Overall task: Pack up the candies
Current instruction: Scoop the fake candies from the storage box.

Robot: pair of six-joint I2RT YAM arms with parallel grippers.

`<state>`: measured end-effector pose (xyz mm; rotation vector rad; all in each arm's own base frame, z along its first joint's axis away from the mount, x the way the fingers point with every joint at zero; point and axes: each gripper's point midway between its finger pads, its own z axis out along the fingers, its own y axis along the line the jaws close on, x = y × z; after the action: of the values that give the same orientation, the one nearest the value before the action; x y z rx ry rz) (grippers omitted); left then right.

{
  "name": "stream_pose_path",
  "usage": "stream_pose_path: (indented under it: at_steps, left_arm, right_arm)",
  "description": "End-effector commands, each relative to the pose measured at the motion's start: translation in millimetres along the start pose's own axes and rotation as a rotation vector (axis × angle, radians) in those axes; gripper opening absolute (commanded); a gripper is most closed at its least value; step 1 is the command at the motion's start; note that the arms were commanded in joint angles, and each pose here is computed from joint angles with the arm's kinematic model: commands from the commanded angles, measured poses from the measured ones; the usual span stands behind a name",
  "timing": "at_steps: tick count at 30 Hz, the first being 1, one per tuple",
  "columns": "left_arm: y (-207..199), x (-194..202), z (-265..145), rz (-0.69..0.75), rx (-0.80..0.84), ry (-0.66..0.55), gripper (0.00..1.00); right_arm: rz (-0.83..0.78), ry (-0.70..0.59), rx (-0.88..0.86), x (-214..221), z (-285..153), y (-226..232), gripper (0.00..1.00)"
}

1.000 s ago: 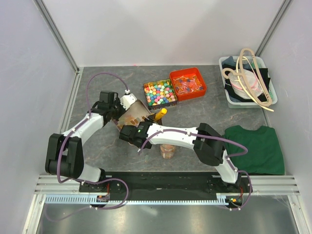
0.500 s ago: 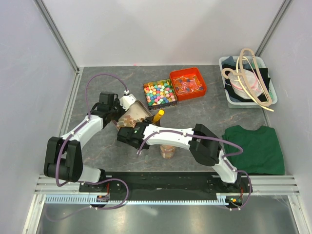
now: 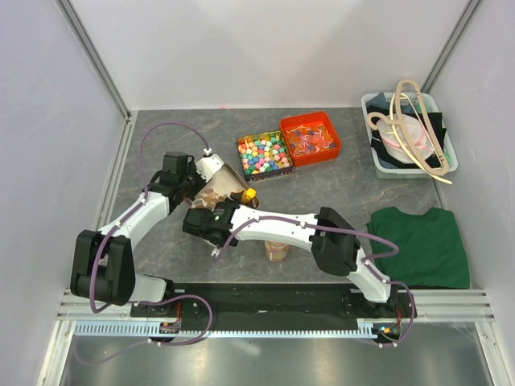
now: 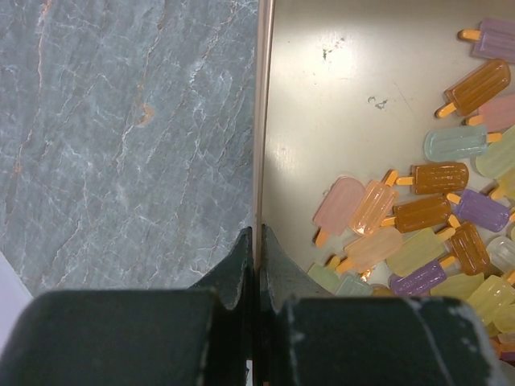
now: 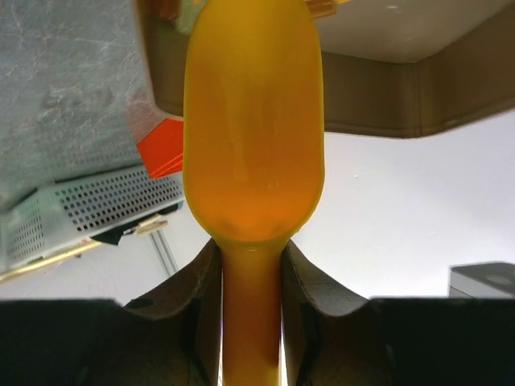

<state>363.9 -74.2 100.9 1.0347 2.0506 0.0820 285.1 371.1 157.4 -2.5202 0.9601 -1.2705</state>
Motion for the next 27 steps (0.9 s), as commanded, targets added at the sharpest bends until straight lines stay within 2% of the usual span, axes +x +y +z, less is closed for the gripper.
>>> stream_pose_path:
  at_steps: [1, 5, 10, 18, 27]
  left_arm:
    - [-7, -41, -5, -0.047, 0.026, -0.166, 0.02]
    - [-10, -39, -1, -0.045, 0.032, -0.156, 0.02]
    - [-11, -41, 0, -0.042, 0.032, -0.157, 0.02]
    - [-16, -38, 1, -0.047, 0.041, -0.149, 0.02]
    - [-19, -38, 0, -0.049, 0.045, -0.153, 0.02]
  right_arm:
    - [0.119, -0.089, 0.026, 6, -21, -19, 0.0]
    - [0.159, -0.109, 0.027, 15, -32, -22, 0.0]
    - [0.163, -0.018, 0.057, 41, -34, -21, 0.0]
    - [0.11, 0.12, 0.043, 65, -16, 0, 0.0]
    - [0.022, 0.211, 0.067, 54, 7, 12, 0.0]
